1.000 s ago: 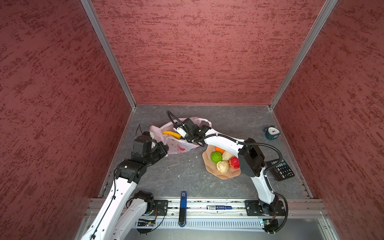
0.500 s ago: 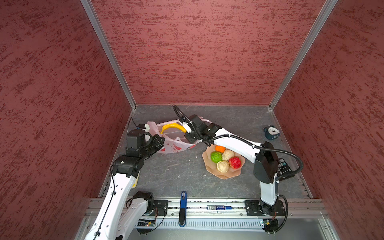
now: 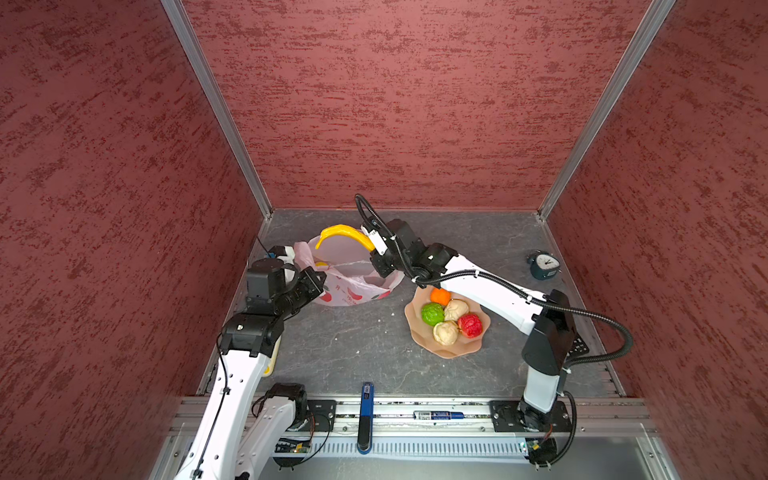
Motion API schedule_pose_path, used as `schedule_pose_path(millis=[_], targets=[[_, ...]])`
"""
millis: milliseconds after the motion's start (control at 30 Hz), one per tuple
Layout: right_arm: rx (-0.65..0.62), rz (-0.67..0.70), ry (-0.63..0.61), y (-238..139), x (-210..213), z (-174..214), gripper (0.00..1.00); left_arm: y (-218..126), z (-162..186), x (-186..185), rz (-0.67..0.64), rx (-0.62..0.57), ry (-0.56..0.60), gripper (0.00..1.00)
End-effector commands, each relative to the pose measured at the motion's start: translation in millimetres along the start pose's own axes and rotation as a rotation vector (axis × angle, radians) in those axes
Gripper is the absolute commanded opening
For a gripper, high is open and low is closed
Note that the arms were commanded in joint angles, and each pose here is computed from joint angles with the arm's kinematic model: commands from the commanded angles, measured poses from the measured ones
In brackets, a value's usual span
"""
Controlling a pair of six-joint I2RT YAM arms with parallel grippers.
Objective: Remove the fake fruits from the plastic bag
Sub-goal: 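Lift the banana out with the right gripper while the left holds the bag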
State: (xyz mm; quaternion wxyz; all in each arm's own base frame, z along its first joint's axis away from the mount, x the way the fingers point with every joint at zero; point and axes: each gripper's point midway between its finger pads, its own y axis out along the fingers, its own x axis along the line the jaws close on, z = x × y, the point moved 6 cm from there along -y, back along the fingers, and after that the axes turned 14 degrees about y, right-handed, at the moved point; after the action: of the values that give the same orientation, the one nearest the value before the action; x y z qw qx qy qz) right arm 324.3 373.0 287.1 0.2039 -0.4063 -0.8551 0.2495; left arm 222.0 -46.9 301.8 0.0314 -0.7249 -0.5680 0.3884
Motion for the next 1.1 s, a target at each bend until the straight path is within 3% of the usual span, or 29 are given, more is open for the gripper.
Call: schedule_pose_path(millis=[0, 133, 367, 500, 767, 1067], targets=[[-0.003, -0.093, -0.027, -30.0, 11.0, -8.0, 0.13, -4.7, -15.7, -4.8, 0.008, -0.048, 0.052, 0.01], [-0.023, -0.101, 0.005, -54.6, 7.6, -6.5, 0.13, -1.2, -16.6, -5.0, 0.022, -0.045, 0.045, 0.01], [-0.209, -0.017, 0.139, -120.5, -12.5, -44.2, 0.12, 3.0, -8.1, -4.0, 0.053, -0.022, 0.021, 0.01], [-0.257, -0.108, 0.233, -142.7, -15.4, -56.2, 0.13, -0.5, -1.8, -4.4, 0.071, -0.02, 0.013, 0.01], [-0.223, -0.188, 0.269, -109.6, -8.0, -41.6, 0.13, -8.6, 4.3, -4.0, 0.079, -0.037, 0.008, 0.01], [-0.19, -0.499, 0.218, -59.0, 32.3, -47.9, 0.12, -35.8, -7.7, -15.0, 0.07, -0.097, 0.042, 0.01]])
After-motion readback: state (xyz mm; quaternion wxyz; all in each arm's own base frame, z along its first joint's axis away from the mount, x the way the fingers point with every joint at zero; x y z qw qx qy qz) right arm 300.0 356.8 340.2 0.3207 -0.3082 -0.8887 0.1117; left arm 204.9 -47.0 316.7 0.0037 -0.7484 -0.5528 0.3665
